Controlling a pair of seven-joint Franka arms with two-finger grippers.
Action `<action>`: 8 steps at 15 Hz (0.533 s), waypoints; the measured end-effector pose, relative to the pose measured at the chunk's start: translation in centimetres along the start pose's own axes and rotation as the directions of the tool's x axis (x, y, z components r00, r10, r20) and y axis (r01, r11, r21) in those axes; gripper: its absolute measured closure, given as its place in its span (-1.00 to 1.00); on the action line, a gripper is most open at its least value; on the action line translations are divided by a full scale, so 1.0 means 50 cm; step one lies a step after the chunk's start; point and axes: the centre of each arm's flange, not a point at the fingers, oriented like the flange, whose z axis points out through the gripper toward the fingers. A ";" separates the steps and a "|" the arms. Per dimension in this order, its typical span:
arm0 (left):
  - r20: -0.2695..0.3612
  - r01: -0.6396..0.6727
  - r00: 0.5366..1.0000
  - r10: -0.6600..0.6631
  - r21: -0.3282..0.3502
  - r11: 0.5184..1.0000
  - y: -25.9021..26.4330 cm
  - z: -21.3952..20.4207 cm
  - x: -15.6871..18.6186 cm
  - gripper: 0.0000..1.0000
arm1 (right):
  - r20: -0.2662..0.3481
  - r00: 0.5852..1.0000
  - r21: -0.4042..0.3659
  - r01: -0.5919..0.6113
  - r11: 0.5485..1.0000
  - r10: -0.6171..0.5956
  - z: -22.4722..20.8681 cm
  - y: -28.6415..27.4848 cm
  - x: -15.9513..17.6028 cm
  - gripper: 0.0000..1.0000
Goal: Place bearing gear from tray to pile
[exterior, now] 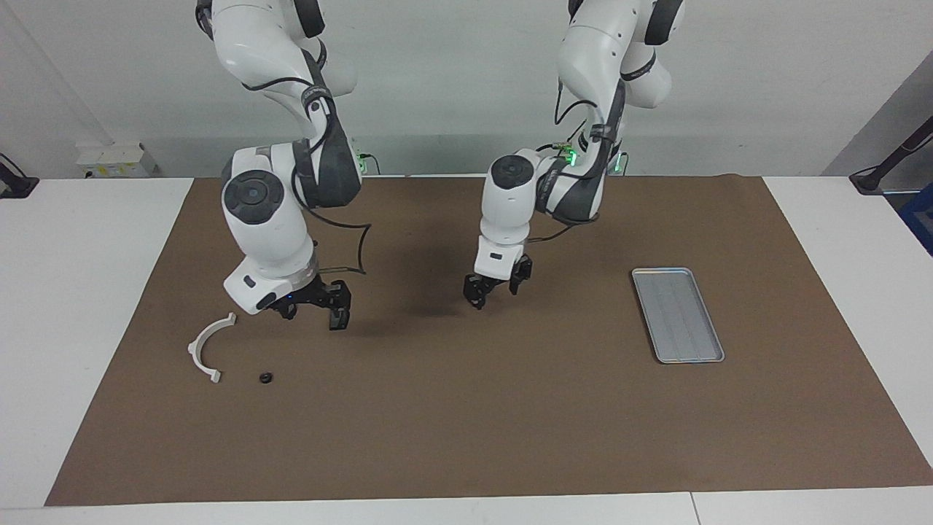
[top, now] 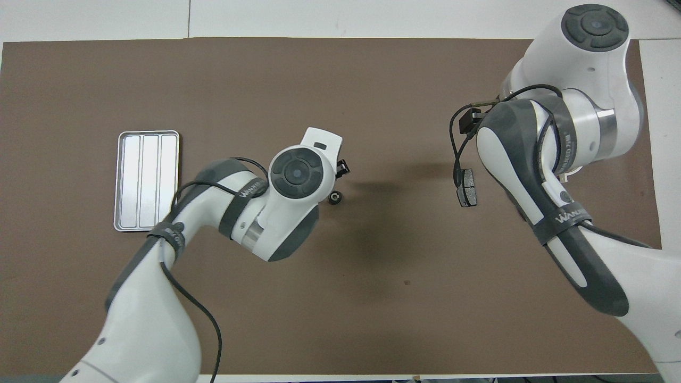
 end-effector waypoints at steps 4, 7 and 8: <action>-0.072 -0.092 0.993 0.094 0.029 0.995 -0.314 -0.257 0.260 -1.00 | -0.031 0.969 0.012 -0.246 0.969 0.246 -0.010 -0.250 -0.094 -1.00; -0.069 -0.225 0.971 0.230 0.082 0.971 -0.594 -0.376 0.395 -1.00 | -0.048 0.921 0.043 -0.384 0.922 0.386 0.029 -0.429 -0.179 -1.00; -0.044 -0.251 0.966 0.255 0.076 0.965 -0.661 -0.413 0.415 -1.00 | -0.048 0.903 0.053 -0.424 0.904 0.426 0.052 -0.475 -0.199 -1.00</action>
